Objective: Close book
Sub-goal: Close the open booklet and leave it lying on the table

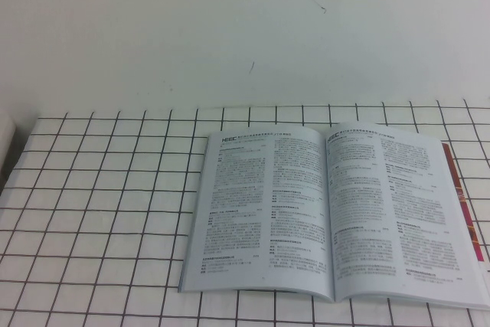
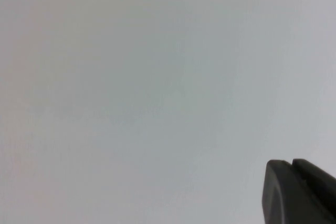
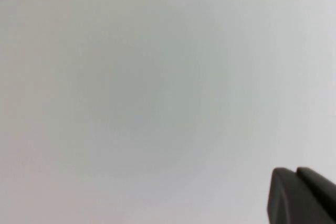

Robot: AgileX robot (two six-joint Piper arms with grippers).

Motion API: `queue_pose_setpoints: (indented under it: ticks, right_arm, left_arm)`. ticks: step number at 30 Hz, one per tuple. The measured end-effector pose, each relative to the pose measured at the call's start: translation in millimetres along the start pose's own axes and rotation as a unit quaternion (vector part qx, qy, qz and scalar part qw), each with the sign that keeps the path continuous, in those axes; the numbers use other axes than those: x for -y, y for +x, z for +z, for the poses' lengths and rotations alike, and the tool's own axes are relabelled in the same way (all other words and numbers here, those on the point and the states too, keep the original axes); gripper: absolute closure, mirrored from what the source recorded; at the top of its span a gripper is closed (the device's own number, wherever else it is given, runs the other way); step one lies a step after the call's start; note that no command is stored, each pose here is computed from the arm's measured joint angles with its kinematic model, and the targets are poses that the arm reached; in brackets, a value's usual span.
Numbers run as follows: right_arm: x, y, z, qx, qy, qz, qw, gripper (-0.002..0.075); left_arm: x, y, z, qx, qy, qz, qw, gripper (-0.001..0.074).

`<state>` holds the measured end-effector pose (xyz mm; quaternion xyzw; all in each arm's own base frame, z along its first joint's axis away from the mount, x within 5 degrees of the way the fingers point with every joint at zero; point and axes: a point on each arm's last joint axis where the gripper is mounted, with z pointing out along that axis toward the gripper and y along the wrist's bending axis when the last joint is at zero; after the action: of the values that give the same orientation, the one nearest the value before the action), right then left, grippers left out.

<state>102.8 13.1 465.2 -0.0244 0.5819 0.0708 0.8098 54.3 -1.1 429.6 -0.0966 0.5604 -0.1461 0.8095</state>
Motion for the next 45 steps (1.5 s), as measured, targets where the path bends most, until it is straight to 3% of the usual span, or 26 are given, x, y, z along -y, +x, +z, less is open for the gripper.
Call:
queue_pose_setpoints:
  ticks: [5,11,20,25,30,38,45]
  right_arm:
    - [-0.8,52.9,38.2,-0.175,-0.016,-0.008,0.984,0.0729]
    - [0.3,110.7,59.7,-0.359,-0.032,-0.027,0.932,0.0729]
    - [1.2,187.7,79.4,-0.551,-0.046,-0.008,0.833,0.0729]
    - [-2.2,228.3,91.2,-0.606,-0.058,0.033,0.793,0.0729]
    - [-13.6,268.3,100.8,-0.637,-0.116,0.083,0.758,0.0729]
    - [-36.3,309.9,112.1,-0.607,-0.272,0.136,0.735,0.0729]
    - [-49.2,336.2,126.9,-0.605,-0.316,0.128,0.72,0.0729]
  left_arm:
    - [-10.6,38.0,34.3,-0.186,-0.043,0.007,0.981,0.0738]
    - [-29.4,94.6,63.7,-0.384,-0.095,0.006,0.918,0.0738]
    - [-42.0,158.3,93.2,-0.526,-0.124,-0.087,0.837,0.0738]
    - [-43.6,192.6,109.6,-0.571,-0.095,-0.13,0.805,0.0738]
    - [-43.5,225.0,126.6,-0.588,-0.02,-0.141,0.796,0.0738]
    - [-51.7,274.7,144.3,-0.591,0.042,-0.164,0.788,0.0738]
    - [-61.7,317.1,148.8,-0.598,0.074,-0.182,0.777,0.0738]
